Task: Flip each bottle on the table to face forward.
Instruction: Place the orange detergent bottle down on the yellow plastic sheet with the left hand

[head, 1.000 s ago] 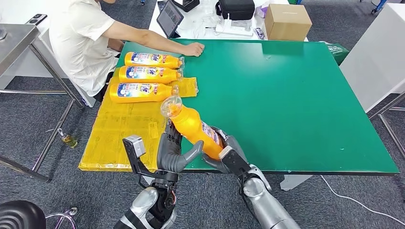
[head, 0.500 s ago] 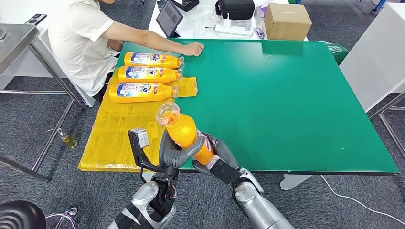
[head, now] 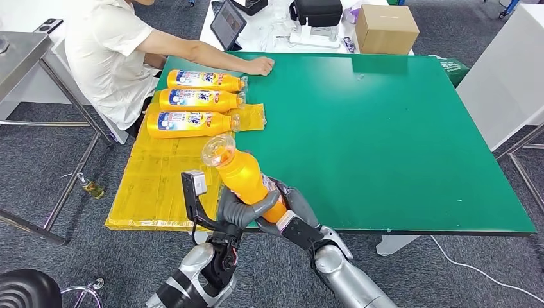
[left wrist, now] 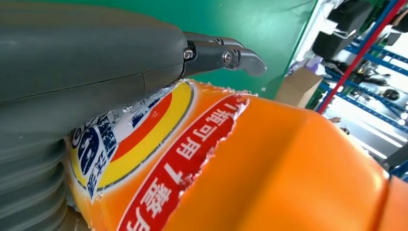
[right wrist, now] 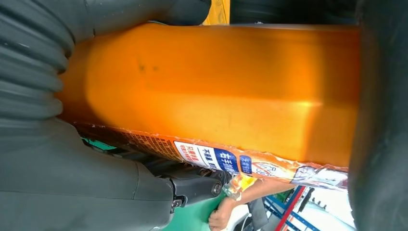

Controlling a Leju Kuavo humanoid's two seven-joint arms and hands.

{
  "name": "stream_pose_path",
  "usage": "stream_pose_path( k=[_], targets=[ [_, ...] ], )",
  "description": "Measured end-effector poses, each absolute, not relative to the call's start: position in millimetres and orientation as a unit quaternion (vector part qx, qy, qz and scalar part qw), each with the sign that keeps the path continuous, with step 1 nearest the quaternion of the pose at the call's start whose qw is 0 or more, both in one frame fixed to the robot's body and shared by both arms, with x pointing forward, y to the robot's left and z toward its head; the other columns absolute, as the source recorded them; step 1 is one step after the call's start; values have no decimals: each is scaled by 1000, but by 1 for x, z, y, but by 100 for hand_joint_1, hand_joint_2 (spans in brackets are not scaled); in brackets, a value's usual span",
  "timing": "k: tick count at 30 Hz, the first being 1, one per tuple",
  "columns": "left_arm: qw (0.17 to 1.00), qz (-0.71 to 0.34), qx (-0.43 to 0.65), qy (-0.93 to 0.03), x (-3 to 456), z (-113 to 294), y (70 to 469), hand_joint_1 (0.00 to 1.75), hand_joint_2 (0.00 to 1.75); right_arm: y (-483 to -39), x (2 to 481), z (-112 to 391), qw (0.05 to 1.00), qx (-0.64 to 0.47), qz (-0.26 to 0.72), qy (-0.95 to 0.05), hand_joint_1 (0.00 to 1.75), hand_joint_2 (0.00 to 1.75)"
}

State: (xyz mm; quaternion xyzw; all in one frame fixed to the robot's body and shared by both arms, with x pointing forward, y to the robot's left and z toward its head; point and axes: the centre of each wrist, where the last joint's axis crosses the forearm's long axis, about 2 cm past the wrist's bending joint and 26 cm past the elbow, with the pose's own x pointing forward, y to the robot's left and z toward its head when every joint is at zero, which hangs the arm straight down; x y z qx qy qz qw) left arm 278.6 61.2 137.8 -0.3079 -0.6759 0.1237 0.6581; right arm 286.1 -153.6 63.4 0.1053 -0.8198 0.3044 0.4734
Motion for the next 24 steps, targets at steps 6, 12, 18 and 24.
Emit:
stream_pose_path(
  k=[6,12,18,24],
  targets=[
    [620,110,-385,-674,282,138,69,175,175,-156,280,60,476,141,300,-815,0,175],
    [595,101,-415,-681,283,138,76,175,175,-159,279,59,471,146,309,-813,0,0],
    [567,93,-446,-687,277,139,82,175,175,-162,273,52,478,132,321,-807,0,0],
    [561,77,-444,-695,275,139,89,175,175,-165,265,43,488,101,310,-809,0,0]
  ],
)
